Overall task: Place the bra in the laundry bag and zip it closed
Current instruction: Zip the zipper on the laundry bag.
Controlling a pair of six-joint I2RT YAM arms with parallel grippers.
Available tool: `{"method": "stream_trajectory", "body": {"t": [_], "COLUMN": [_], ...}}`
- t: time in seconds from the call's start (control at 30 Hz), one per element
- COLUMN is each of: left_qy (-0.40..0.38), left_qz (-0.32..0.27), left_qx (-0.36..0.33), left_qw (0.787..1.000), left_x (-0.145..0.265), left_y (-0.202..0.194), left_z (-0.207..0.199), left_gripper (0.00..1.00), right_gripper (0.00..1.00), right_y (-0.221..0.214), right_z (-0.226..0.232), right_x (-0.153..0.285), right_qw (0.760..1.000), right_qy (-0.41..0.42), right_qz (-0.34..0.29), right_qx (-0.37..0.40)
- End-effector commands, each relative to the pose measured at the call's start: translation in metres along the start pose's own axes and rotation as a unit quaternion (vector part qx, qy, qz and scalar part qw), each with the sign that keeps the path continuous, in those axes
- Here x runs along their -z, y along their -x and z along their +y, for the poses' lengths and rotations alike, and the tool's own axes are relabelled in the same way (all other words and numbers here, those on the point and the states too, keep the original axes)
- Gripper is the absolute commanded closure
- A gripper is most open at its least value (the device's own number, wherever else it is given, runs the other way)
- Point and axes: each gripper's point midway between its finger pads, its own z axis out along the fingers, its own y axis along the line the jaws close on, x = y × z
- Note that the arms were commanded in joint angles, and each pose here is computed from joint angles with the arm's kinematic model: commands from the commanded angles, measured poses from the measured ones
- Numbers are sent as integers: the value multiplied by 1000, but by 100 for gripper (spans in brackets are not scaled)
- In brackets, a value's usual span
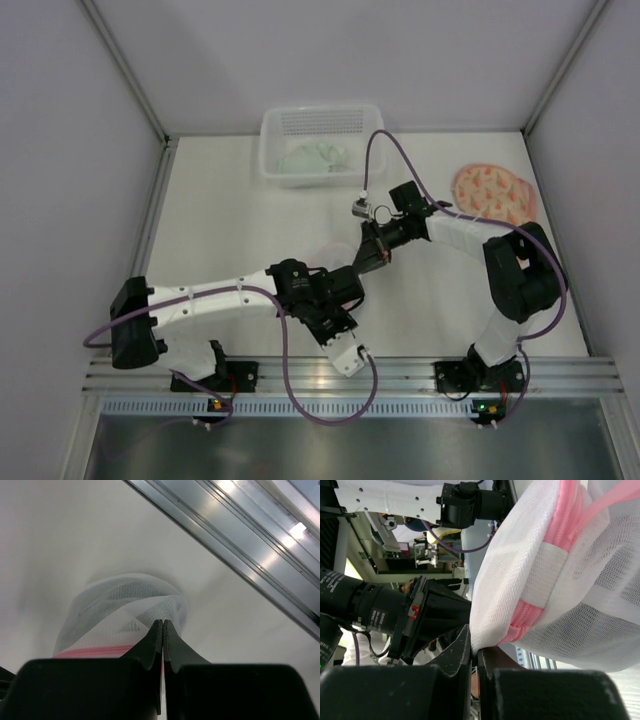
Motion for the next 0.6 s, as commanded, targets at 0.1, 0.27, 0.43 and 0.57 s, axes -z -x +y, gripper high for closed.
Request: {"method": "stream_trajectory", "body": {"t": [0.1, 0.27, 0.43, 0.57], "left_qy": [-25, 46, 73, 87], "left_qz": [-8, -29, -50, -49], "left_qx": [69, 122, 161, 164], "left_qw": [997, 991, 983, 981], "left_x": [3, 15, 19, 17], "left_y": [9, 17, 21, 20], "left_z": [-11, 40, 63, 73], "left_gripper": [100, 100, 100, 100], "right_gripper": [79, 42, 41, 52], "right_y": [41, 45, 42, 19], "right_z": [-3, -16, -9, 4], "right_x": [16, 35, 74, 70], "right_qw": [995, 983, 967, 981], "right_qy": [-77, -166, -236, -187], "right_qz": [-35, -58, -71, -43], "right_qx": [59, 57, 59, 38]}}
